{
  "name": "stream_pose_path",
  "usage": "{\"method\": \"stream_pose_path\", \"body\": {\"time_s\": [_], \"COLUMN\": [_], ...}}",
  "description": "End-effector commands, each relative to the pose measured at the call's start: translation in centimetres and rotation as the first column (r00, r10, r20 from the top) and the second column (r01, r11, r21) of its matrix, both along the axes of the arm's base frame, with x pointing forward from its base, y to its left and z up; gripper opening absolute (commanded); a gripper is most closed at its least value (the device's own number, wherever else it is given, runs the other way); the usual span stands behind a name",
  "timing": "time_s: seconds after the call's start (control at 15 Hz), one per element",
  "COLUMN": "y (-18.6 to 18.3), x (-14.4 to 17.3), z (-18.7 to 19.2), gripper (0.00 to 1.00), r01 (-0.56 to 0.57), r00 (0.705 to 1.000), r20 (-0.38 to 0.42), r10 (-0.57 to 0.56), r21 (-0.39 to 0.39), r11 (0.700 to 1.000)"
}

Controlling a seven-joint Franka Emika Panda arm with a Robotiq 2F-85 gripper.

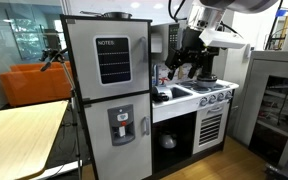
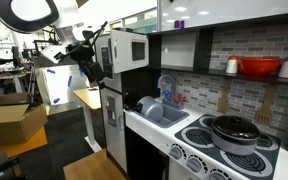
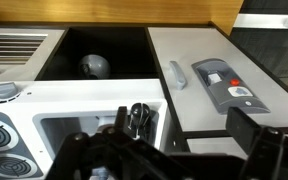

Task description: Move the pot from the sink to the top cabinet then close the cabinet door

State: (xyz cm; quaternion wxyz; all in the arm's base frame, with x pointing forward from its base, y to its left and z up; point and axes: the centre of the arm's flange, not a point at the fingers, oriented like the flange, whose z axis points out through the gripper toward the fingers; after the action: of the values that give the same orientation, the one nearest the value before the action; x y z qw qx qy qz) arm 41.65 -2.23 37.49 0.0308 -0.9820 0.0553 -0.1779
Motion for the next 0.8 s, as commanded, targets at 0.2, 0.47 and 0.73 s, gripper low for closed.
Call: {"method": "stream_pose_path", "body": {"time_s": [0.2,0.47,0.73], "y": [0.0,-0.2,0.3], "x": [0.1,1.1,2.1], "z": [-2.7,-4.3,-6.2], "gripper": [1.0,1.0,1.0], "r01": [0.03,0.041,0.051], "r00": [0.998,0.996,0.993], "r20": [0.06,0.085,0.106], "r10": [-0.03,-0.041,-0.051], "r21": [0.002,0.002,0.009], "r11": [1.0,0.999,0.999]}}
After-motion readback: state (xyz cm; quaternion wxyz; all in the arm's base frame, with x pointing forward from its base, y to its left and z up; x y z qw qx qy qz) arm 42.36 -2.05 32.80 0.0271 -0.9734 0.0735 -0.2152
